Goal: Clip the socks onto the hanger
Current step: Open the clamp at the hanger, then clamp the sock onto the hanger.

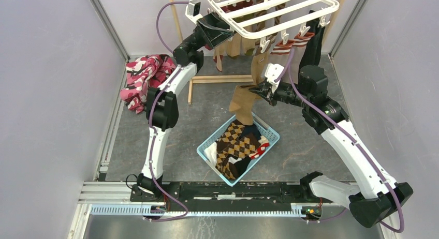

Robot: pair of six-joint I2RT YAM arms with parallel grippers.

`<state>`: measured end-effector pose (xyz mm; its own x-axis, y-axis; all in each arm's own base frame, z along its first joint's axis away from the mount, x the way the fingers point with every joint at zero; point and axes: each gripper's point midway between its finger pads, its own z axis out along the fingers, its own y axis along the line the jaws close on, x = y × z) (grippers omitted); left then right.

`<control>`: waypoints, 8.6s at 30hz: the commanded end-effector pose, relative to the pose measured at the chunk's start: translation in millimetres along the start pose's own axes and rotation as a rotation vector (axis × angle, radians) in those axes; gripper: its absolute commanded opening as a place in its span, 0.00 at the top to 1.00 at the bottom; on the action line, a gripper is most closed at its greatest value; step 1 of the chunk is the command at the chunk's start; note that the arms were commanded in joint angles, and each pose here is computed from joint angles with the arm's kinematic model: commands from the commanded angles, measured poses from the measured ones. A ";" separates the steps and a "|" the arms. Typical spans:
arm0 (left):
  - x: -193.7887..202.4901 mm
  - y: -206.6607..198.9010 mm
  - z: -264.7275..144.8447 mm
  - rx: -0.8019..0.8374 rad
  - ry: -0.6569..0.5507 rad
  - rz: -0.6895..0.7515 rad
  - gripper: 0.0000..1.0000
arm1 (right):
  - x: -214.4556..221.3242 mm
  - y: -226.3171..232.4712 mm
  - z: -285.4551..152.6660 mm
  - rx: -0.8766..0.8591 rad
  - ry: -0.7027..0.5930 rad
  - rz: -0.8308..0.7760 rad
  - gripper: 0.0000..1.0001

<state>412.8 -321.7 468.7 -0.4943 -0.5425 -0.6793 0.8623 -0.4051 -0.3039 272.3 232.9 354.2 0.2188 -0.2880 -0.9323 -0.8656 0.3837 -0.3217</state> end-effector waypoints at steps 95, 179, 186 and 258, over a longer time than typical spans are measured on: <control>1.2 -43.6 0.4 0.136 -0.034 0.096 0.87 | -7.8 -107.2 95.1 0.647 0.132 0.393 1.00; 0.2 -51.2 9.0 0.154 -0.054 0.137 0.87 | 16.2 -96.2 96.6 0.527 -0.029 0.747 1.00; 0.7 -51.3 10.2 0.159 -0.060 0.138 0.87 | 20.5 -92.7 99.3 0.576 0.097 0.528 1.00; 7.3 -48.7 12.2 0.154 -0.055 0.154 0.87 | 1.8 -134.1 91.5 0.479 0.351 -0.105 1.00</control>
<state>423.1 -334.4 452.3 -0.5711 -0.5642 -0.5962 0.8205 -0.4137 -0.3945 425.1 263.2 371.4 0.0729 -0.6076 -0.7909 -0.5512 0.6364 -0.5396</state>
